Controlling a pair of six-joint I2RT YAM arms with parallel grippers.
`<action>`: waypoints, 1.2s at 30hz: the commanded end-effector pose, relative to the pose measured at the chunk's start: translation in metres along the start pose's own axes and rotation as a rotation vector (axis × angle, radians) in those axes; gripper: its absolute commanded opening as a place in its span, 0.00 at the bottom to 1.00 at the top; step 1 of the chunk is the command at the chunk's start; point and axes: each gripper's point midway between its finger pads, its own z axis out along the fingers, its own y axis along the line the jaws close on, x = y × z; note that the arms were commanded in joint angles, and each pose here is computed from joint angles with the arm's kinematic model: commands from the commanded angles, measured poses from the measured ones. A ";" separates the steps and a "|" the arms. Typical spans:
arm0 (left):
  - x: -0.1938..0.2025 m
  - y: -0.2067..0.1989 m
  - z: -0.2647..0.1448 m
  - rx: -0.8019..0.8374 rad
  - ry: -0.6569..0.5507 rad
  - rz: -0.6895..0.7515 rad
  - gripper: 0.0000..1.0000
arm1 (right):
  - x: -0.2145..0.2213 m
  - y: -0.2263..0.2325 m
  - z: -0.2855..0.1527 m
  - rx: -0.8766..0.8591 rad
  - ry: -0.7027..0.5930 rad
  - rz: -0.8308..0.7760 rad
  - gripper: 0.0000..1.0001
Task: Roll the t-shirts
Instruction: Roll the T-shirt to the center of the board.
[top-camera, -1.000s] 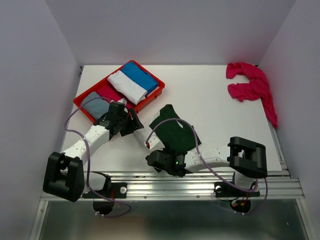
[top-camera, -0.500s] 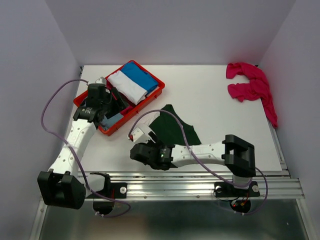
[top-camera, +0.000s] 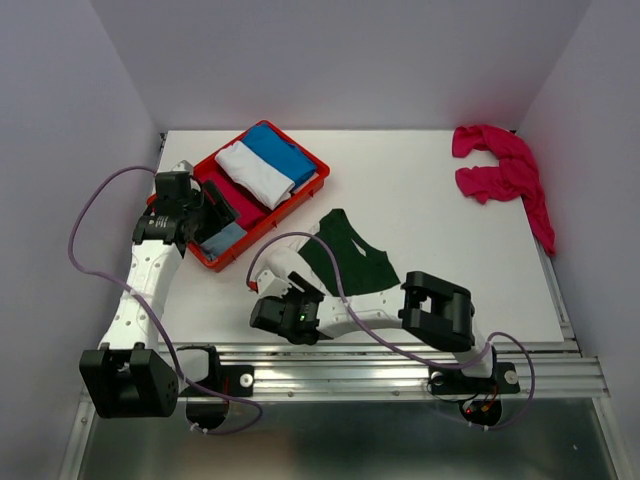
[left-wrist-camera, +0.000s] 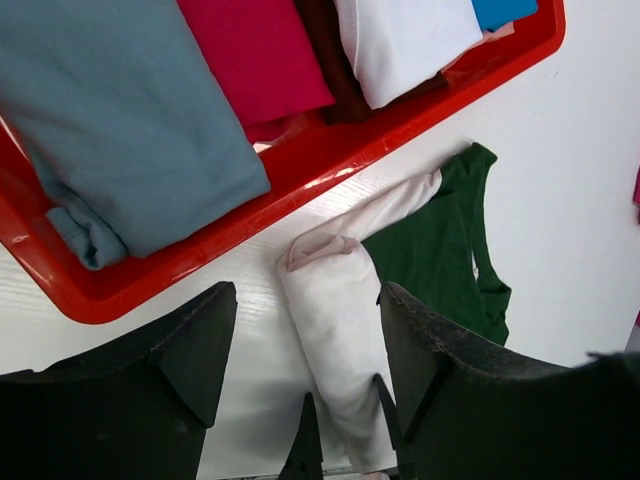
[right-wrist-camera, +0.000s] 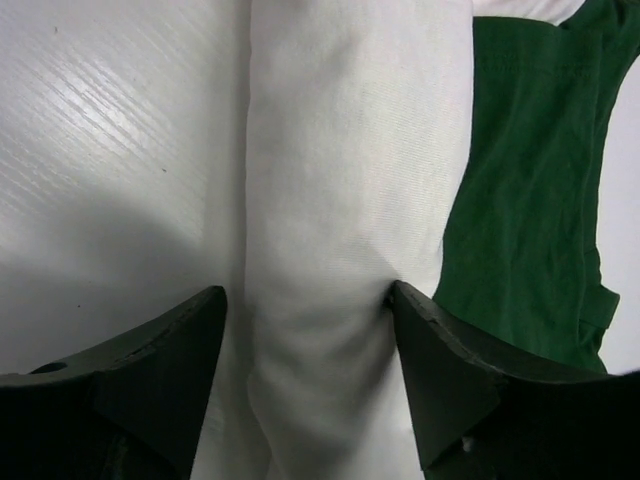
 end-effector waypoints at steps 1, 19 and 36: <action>0.004 -0.004 -0.005 0.043 0.001 0.024 0.69 | 0.008 -0.006 0.010 0.053 0.017 0.028 0.71; 0.045 0.005 0.004 0.110 0.063 -0.002 0.73 | -0.014 -0.009 -0.007 -0.509 -0.058 0.508 0.01; 0.127 -0.036 0.048 0.198 0.209 -0.018 0.99 | -0.019 -0.019 -0.025 -0.862 -0.086 0.819 0.01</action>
